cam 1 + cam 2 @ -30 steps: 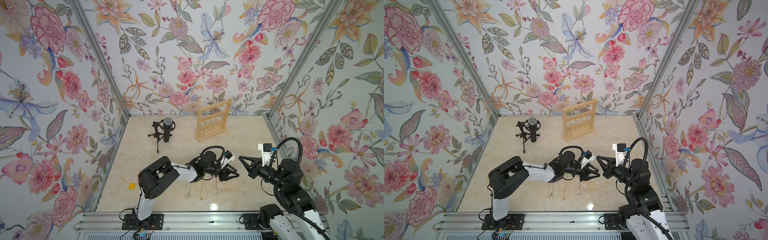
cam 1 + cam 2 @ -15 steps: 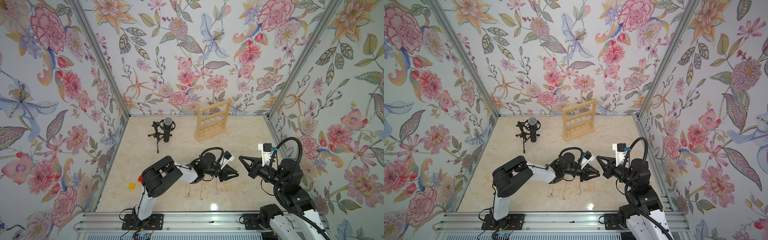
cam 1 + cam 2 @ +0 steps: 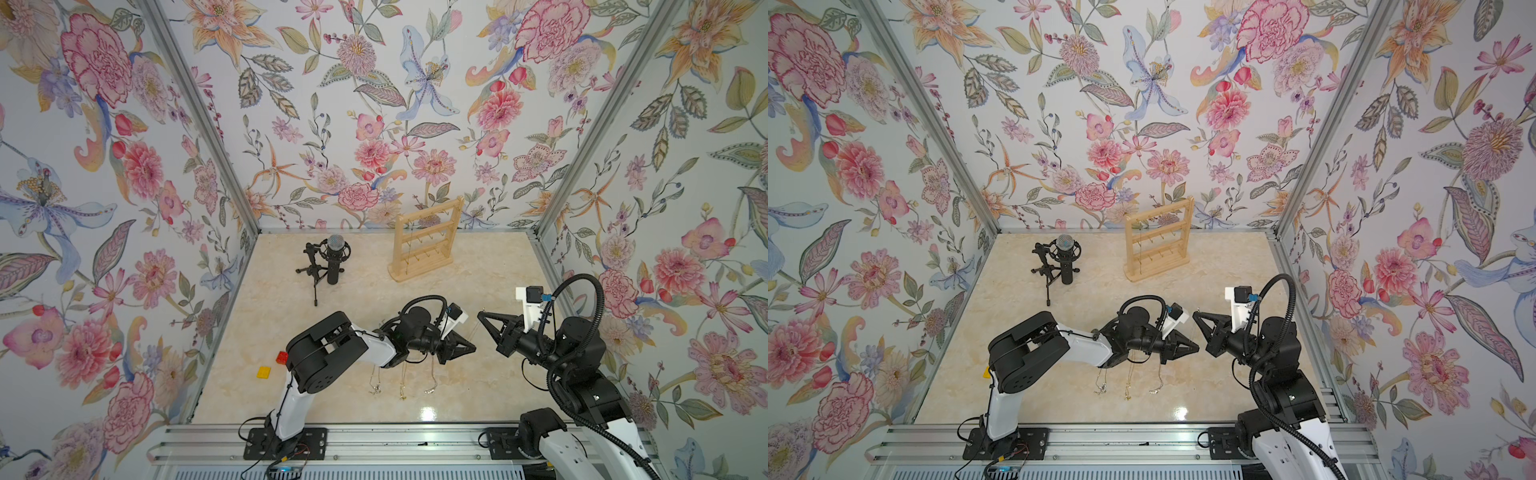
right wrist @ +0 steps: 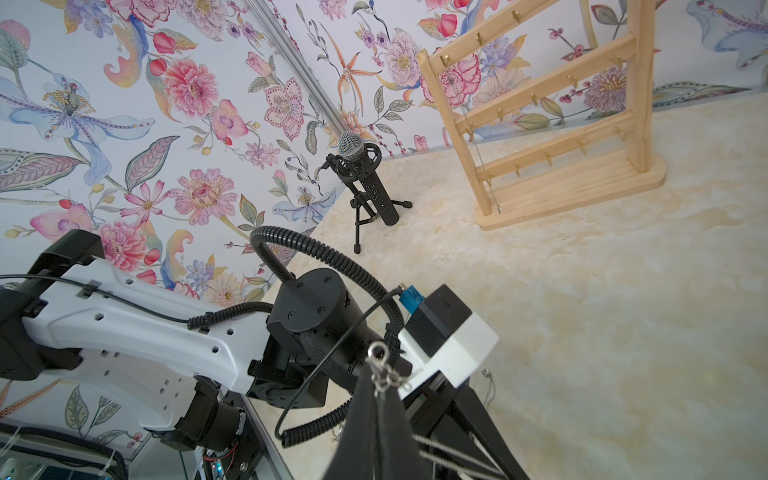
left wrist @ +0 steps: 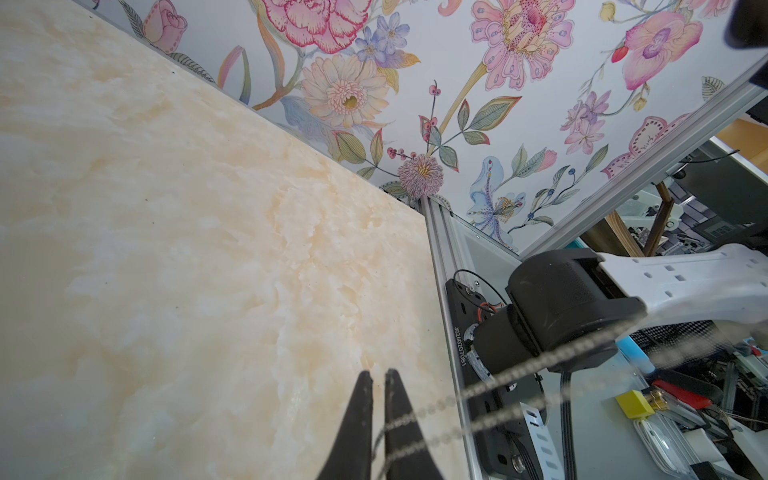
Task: Take the necklace off the jewelry display stand
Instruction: Place the necklace at the center of the board.
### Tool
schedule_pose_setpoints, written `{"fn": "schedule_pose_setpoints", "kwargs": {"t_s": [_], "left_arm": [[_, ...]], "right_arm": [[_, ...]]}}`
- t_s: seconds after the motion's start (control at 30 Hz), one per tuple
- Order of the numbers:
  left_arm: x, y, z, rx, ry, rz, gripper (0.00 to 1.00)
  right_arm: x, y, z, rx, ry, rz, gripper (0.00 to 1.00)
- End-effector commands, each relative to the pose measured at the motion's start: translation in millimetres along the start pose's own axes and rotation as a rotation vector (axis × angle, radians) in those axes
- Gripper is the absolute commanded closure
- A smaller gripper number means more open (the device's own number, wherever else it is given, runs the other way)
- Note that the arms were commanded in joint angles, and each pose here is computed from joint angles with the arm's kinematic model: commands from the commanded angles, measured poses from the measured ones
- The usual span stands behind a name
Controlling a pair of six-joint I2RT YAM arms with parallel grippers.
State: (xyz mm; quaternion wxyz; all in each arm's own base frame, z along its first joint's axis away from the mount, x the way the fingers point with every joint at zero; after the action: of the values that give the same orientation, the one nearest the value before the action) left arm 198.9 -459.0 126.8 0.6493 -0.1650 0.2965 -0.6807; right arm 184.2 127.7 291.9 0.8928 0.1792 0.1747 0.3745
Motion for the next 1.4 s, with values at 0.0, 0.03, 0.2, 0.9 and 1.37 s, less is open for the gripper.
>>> {"fn": "schedule_pose_setpoints", "kwargs": {"t_s": [0.0,0.03,0.2,0.9,1.37], "left_arm": [[2,-5,-10,0.003,0.006,-0.033,0.93],[1,-4,-11,0.001,0.009,-0.033,0.93],[-1,-4,-15,-0.005,0.012,-0.027,0.99],[-17,-5,-27,-0.034,0.018,0.047,1.00],[-16,-12,-41,0.001,0.060,0.126,1.00]], "right_arm": [[-3,6,10,-0.018,-0.018,0.017,1.00],[-3,6,9,-0.019,-0.016,0.017,1.00],[-2,5,10,-0.019,-0.014,0.013,1.00],[11,-11,3,0.065,0.033,-0.036,1.00],[24,-32,-12,0.172,0.085,-0.105,1.00]]}}
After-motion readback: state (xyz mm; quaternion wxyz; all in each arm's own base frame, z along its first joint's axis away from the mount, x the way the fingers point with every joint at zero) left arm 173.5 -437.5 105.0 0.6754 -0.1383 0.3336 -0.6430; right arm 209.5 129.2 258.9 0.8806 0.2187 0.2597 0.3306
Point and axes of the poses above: each gripper's point midway between its finger pads, its own x axis out along the fingers, its own y axis along the line the jaws close on, z = x × y, the point moved 3 cm from there along -x, back along the fingers, and after that the axes turned 6 degrees about -x, right-handed, at the moved point
